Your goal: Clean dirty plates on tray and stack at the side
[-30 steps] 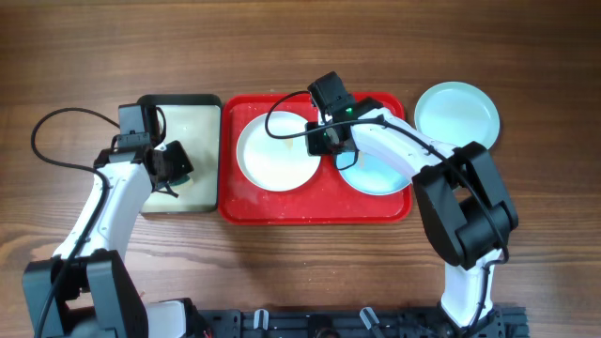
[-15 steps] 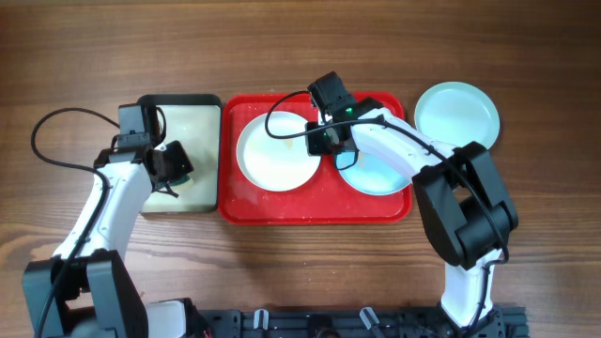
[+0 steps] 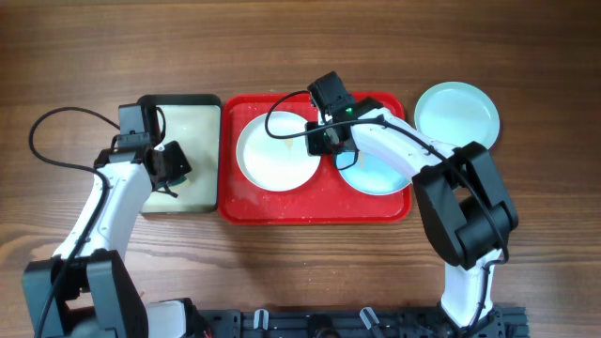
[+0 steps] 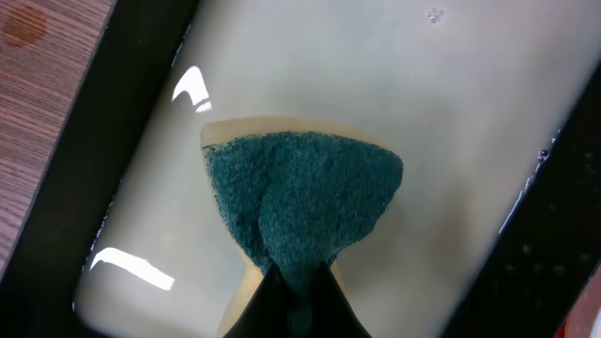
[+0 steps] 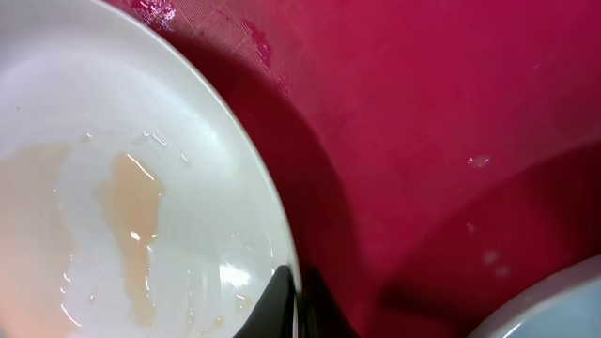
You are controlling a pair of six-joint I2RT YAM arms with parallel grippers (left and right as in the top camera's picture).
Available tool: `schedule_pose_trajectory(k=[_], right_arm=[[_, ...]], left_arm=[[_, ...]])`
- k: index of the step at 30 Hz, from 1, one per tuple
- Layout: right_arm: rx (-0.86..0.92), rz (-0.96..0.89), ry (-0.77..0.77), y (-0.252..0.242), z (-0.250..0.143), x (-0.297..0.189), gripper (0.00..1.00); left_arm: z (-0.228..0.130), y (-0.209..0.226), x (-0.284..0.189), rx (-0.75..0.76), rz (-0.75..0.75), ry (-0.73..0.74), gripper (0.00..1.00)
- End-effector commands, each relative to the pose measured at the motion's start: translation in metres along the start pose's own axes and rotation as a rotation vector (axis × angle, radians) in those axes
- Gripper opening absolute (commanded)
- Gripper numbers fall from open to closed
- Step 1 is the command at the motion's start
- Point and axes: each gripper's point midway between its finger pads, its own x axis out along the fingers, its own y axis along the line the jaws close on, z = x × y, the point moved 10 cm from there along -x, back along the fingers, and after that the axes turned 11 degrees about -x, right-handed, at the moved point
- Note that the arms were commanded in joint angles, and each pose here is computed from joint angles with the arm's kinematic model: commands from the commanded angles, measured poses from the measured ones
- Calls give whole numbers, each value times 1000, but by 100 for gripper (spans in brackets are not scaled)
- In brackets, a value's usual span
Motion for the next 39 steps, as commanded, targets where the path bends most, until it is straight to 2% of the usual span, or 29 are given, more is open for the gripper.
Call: schedule_pose_trajectory(k=[1, 8, 15, 21, 28, 39], right_arm=[[-2, -34, 18, -3, -5, 7, 4], [3, -32, -13, -1, 12, -19, 4], [1, -113, -44, 11, 46, -87, 4], [-37, -143, -172, 38, 72, -132, 4], [-25, -149, -294, 60, 85, -125, 4], [-121, -227, -447, 120, 93, -68, 4]], left_arm=[[1, 3, 2, -12, 27, -13, 5], [3, 8, 2, -12, 91, -49, 5], [3, 8, 2, -12, 91, -49, 5], [3, 8, 2, -12, 91, -50, 6], [3, 7, 2, -12, 85, -46, 6], [3, 7, 2, -12, 84, -46, 6]])
